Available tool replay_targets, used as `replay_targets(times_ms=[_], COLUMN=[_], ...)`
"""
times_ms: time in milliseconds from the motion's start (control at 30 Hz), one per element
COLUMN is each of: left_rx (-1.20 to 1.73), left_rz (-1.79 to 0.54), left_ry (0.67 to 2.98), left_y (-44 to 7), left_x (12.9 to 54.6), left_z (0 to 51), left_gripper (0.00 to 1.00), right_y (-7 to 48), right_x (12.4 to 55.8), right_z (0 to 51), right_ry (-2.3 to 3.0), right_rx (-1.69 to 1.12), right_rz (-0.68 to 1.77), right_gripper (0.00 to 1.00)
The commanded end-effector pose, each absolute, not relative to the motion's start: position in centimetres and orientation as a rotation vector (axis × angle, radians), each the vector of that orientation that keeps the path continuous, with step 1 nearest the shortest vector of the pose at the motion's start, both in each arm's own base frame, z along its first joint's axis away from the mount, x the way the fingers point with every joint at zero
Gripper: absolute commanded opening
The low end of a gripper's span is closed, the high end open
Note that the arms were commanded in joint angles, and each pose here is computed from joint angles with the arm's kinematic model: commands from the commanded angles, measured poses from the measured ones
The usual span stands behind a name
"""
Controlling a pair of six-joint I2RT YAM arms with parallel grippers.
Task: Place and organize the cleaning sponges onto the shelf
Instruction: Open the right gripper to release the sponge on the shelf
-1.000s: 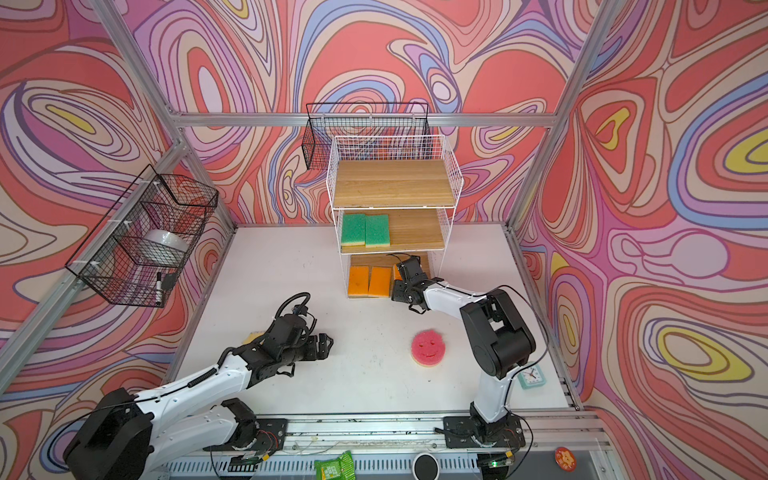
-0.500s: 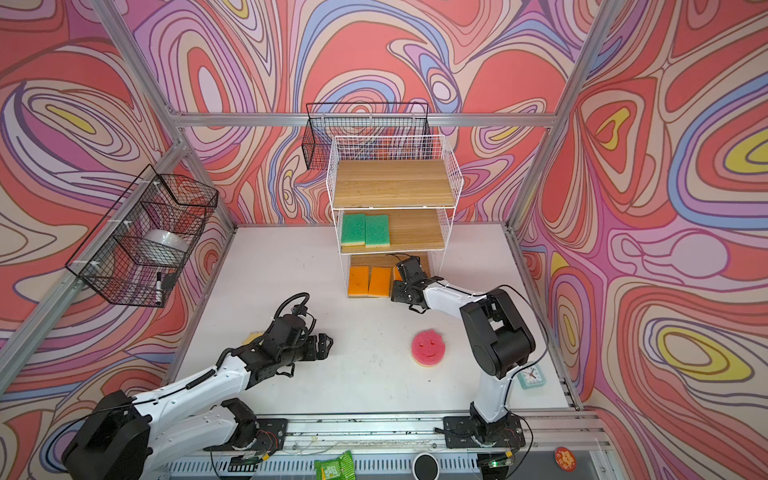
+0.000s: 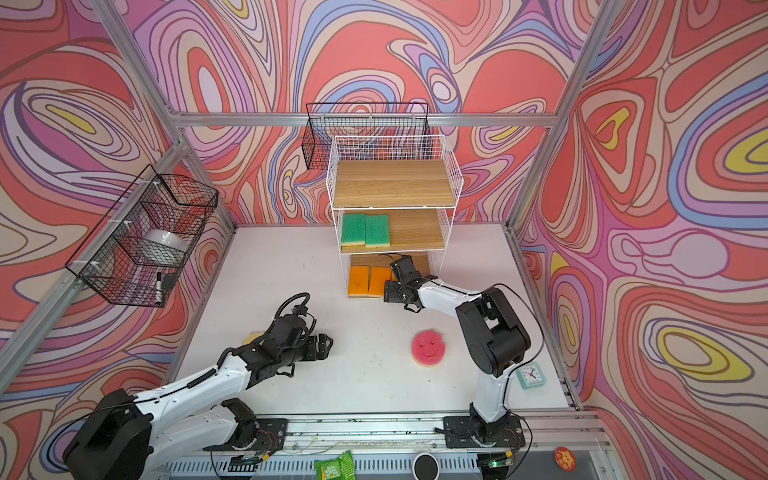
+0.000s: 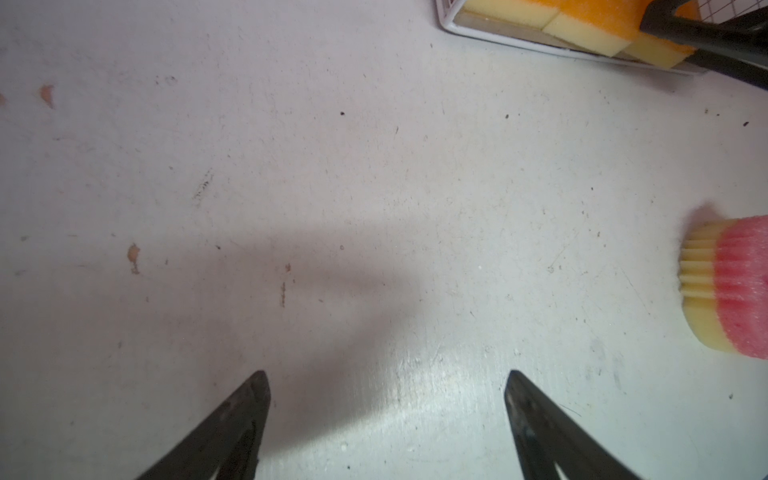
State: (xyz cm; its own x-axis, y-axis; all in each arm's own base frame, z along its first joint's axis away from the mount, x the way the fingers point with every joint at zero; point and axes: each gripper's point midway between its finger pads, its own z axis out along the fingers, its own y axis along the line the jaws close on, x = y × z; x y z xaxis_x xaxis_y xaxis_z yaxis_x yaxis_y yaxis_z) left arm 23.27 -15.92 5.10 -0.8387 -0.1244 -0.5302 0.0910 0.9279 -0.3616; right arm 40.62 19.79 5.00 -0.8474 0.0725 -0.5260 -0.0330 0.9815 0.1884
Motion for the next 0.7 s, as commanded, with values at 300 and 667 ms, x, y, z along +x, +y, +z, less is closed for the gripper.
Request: replay_targets(times_ms=[300,667], left_rx=[-0.042,-0.044], left_rz=[-0.498,-0.491], left_ry=[2.515,2.507], left_y=[-15.4,-15.2], left_x=[23.1,23.1], left_z=[4.8,5.0], left_gripper=[0.90,0.90], right_y=[19.0,18.4], right_x=[40.9,41.7], right_z=[8.8,9.7], right_ry=[2.298,2.082], right_rx=[0.041,0.079], right_rz=[0.359,0.552], right_gripper=[0.98,0.98])
